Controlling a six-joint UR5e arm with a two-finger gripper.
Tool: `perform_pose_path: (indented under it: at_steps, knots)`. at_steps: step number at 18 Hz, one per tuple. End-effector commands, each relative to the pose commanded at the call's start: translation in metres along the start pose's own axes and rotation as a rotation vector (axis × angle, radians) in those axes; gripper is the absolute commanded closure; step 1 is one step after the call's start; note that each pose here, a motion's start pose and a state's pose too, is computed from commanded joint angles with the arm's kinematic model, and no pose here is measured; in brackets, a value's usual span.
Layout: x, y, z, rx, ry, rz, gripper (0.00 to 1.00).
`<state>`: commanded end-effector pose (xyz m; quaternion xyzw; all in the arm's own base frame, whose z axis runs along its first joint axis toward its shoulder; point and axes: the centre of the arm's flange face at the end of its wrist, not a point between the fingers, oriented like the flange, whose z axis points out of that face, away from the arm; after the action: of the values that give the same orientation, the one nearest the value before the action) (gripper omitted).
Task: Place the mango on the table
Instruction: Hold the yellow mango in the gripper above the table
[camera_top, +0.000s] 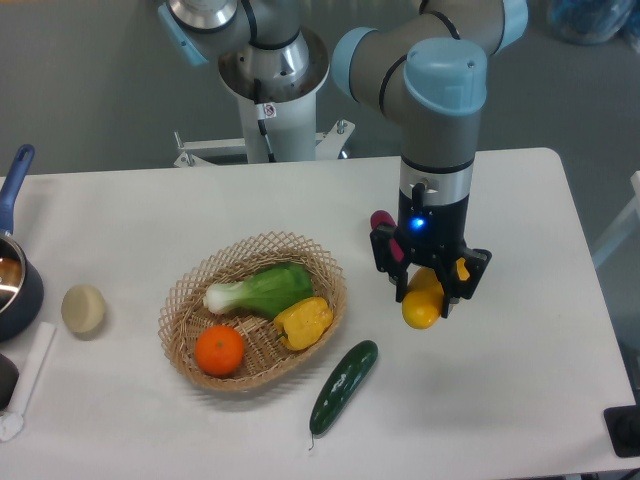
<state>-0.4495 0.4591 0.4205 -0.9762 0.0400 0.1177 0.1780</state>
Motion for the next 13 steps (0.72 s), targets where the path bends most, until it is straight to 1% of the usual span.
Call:
perform_pose_path:
  at_steps: [4, 10, 12, 13]
  knots:
    - [0.002, 0.001, 0.003, -0.009, 0.002, 0.002, 0.48]
    - [0.006, 0.016, 0.015, -0.032, 0.025, 0.024, 0.48]
    - [0.009, 0.024, 0.024, -0.072, 0.031, 0.056, 0.48]
    - [0.014, 0.035, 0.037, -0.132, 0.035, 0.095, 0.48]
